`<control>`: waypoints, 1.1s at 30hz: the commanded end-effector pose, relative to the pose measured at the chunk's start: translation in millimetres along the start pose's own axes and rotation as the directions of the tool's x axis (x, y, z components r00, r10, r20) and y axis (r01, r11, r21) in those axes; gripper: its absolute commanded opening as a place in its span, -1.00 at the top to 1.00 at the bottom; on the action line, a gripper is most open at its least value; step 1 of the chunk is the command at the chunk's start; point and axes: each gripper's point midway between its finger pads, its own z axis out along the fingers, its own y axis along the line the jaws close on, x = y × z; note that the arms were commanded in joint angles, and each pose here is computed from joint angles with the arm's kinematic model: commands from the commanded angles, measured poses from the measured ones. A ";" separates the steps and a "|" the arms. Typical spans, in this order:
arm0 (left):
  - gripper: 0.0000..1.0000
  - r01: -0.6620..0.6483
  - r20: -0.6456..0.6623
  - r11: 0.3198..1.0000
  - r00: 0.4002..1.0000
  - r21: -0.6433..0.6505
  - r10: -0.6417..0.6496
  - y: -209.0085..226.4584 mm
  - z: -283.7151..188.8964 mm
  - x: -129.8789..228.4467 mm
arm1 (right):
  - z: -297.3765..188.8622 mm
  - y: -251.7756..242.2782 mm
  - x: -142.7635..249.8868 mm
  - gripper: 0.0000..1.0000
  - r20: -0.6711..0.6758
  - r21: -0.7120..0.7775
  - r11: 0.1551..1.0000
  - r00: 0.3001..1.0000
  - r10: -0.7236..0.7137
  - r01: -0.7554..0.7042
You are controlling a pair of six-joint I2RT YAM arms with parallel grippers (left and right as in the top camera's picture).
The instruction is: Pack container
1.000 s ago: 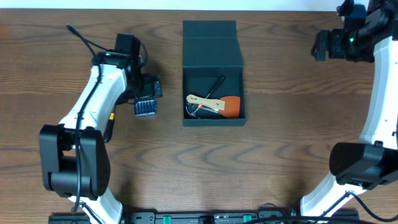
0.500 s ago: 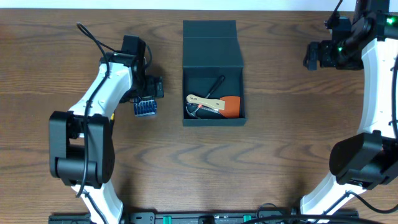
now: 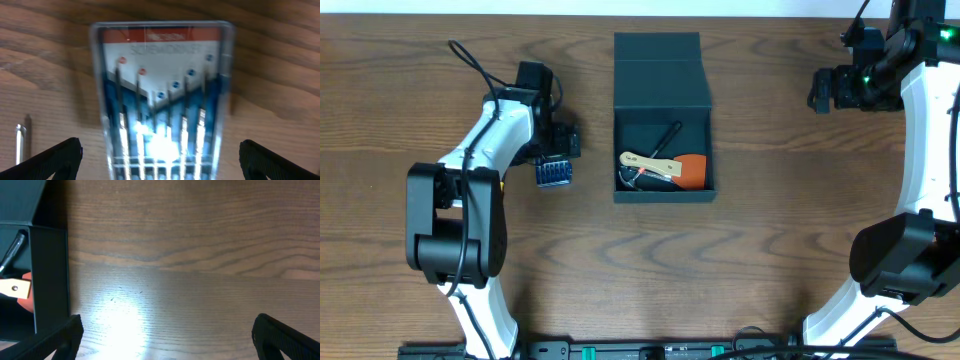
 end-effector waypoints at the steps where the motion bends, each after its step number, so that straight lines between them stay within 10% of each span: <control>1: -0.97 0.011 0.007 1.000 1.000 -0.016 -0.010 8.5 3.4 -6.3 | 4.8 -0.3 1.7 -0.98 -0.011 -0.013 1.000 1.000 -0.010 0.010; 33: -0.97 0.064 -0.029 0.998 0.998 -0.025 -0.064 4.6 24.3 -0.4 | 4.8 -1.1 -2.3 -0.99 0.005 -0.010 1.000 1.000 -0.012 0.012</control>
